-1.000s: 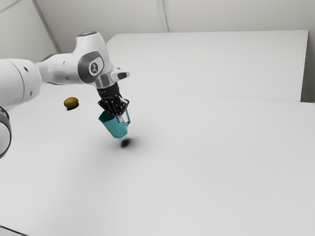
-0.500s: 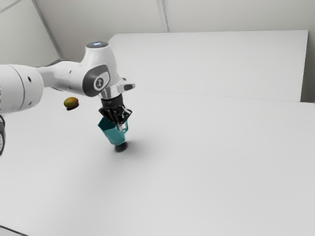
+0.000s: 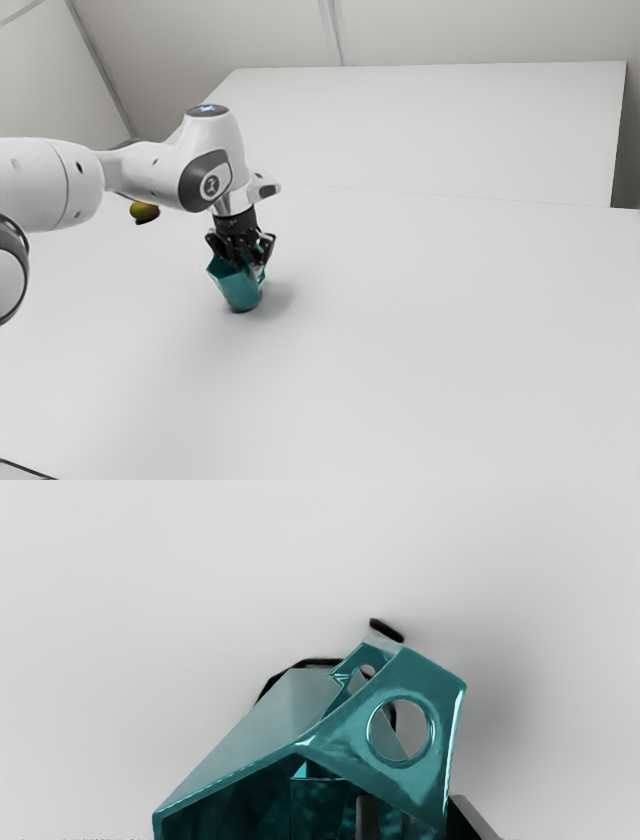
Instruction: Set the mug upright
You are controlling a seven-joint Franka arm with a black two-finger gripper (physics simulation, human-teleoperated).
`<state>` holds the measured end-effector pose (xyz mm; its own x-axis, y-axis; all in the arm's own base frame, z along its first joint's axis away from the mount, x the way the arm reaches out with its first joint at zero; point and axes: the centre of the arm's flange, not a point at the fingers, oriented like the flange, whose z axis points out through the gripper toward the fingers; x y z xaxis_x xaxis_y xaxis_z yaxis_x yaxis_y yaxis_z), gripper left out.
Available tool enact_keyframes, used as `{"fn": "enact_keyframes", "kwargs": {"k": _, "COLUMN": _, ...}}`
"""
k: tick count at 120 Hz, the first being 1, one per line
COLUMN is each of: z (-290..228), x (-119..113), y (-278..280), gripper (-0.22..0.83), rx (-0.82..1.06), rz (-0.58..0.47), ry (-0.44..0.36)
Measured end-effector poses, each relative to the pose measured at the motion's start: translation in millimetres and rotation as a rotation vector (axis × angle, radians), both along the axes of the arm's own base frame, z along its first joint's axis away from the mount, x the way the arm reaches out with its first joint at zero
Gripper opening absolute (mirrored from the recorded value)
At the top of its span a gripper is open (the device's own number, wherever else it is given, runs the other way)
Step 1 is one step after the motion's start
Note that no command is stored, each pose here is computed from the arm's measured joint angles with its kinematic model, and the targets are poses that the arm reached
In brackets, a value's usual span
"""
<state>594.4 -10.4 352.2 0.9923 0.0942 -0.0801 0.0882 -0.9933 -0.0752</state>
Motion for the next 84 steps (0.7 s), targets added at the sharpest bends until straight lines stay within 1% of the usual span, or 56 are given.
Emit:
{"fn": "enact_keyframes", "kwargs": {"k": 8, "z": 6, "x": 0, "y": 0, "gripper": 0.21, "rx": 0.002, "rz": 0.005, "ry": -0.009}}
{"fn": "enact_keyframes", "kwargs": {"k": 15, "z": 14, "x": -1, "y": 0, "gripper": 0.30, "rx": 0.004, "rz": 0.009, "ry": -0.023}}
{"fn": "enact_keyframes", "kwargs": {"k": 23, "z": 27, "x": -2, "y": -1, "gripper": 0.39, "rx": 0.007, "rz": 0.013, "ry": -0.039}}
{"fn": "enact_keyframes", "kwargs": {"k": 32, "z": 41, "x": -4, "y": 0, "gripper": 0.46, "rx": 0.010, "rz": 0.019, "ry": -0.052}}
{"fn": "enact_keyframes", "kwargs": {"k": 54, "z": 94, "x": -8, "y": -13, "gripper": 0.55, "rx": 0.018, "rz": 0.004, "ry": -0.113}}
{"fn": "enact_keyframes", "kwargs": {"k": 70, "z": 143, "x": -8, "y": -22, "gripper": 0.58, "rx": 0.054, "rz": -0.027, "ry": -0.166}}
{"fn": "enact_keyframes", "kwargs": {"k": 84, "z": 176, "x": -12, "y": -31, "gripper": 0.59, "rx": 0.074, "rz": -0.046, "ry": -0.180}}
